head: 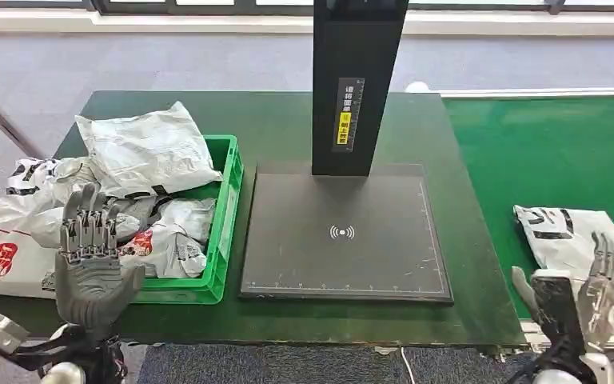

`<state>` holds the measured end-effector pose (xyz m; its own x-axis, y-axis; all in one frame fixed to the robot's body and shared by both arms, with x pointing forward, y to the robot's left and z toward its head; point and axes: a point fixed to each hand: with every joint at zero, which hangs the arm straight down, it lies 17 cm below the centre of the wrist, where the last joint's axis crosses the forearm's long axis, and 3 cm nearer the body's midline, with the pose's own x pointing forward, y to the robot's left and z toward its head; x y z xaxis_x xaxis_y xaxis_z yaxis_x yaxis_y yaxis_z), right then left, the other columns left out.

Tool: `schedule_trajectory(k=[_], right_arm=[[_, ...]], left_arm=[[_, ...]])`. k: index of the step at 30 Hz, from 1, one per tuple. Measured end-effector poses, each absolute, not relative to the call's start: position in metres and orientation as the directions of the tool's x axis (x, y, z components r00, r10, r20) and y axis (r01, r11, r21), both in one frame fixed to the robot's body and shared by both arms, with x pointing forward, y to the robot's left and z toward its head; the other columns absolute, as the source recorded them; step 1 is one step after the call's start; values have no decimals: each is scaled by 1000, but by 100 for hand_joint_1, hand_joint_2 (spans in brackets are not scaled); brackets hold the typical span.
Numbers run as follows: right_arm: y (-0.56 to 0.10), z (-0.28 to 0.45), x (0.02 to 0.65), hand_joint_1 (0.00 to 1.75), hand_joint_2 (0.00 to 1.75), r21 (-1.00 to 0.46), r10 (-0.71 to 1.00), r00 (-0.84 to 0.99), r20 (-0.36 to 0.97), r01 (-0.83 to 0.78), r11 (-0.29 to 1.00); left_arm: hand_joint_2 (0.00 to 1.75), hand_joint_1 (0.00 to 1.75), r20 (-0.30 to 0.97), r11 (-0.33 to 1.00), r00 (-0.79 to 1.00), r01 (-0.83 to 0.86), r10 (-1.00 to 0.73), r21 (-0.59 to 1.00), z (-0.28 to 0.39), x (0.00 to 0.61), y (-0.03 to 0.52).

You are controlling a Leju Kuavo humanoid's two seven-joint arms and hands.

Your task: Moved the parcel from conveyor to table for the left to box.

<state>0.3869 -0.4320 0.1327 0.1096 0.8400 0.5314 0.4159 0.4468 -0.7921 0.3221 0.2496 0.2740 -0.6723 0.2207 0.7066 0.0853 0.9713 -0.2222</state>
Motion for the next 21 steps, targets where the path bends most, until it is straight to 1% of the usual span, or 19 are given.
schedule_trajectory(k=[3, 4, 9, 12, 13, 14, 15, 18, 21], right_arm=[[-445, 121, 403, 0, 175, -901, 926, 176, 335, 348, 260], [-449, 118, 406, 0, 175, -917, 938, 183, 295, 329, 224], [-464, 106, 417, 0, 175, -947, 956, 193, 222, 274, 165], [-478, 105, 431, 0, 175, -970, 965, 235, 118, 237, 61], [-489, 97, 437, 0, 175, -980, 967, 252, 48, 201, -4], [-500, 96, 442, 0, 175, -982, 965, 263, 8, 186, -43], [-509, 99, 447, 0, 175, -981, 962, 273, -12, 183, -65], [-537, 84, 451, 0, 175, -990, 960, 279, -24, 129, -62], [-560, 56, 446, 0, 175, -1000, 955, 296, 26, 17, 23]], left_arm=[[175, 0, 713, 978, -679, 39, 175, -203, 271, 317, 250], [175, 0, 715, 980, -680, 32, 165, -196, 270, 316, 250], [175, 0, 721, 981, -675, 25, 159, -192, 267, 313, 247], [175, 0, 728, 979, -665, 23, 166, -202, 264, 313, 246], [175, 0, 731, 979, -663, 16, 163, -204, 263, 313, 247], [175, 0, 733, 980, -662, 8, 155, -200, 262, 312, 247], [175, 0, 735, 981, -662, -1, 146, -196, 261, 311, 248], [175, 0, 734, 985, -668, -13, 121, -174, 260, 310, 246], [175, 0, 739, 988, -664, 3, 115, -152, 257, 307, 242]])
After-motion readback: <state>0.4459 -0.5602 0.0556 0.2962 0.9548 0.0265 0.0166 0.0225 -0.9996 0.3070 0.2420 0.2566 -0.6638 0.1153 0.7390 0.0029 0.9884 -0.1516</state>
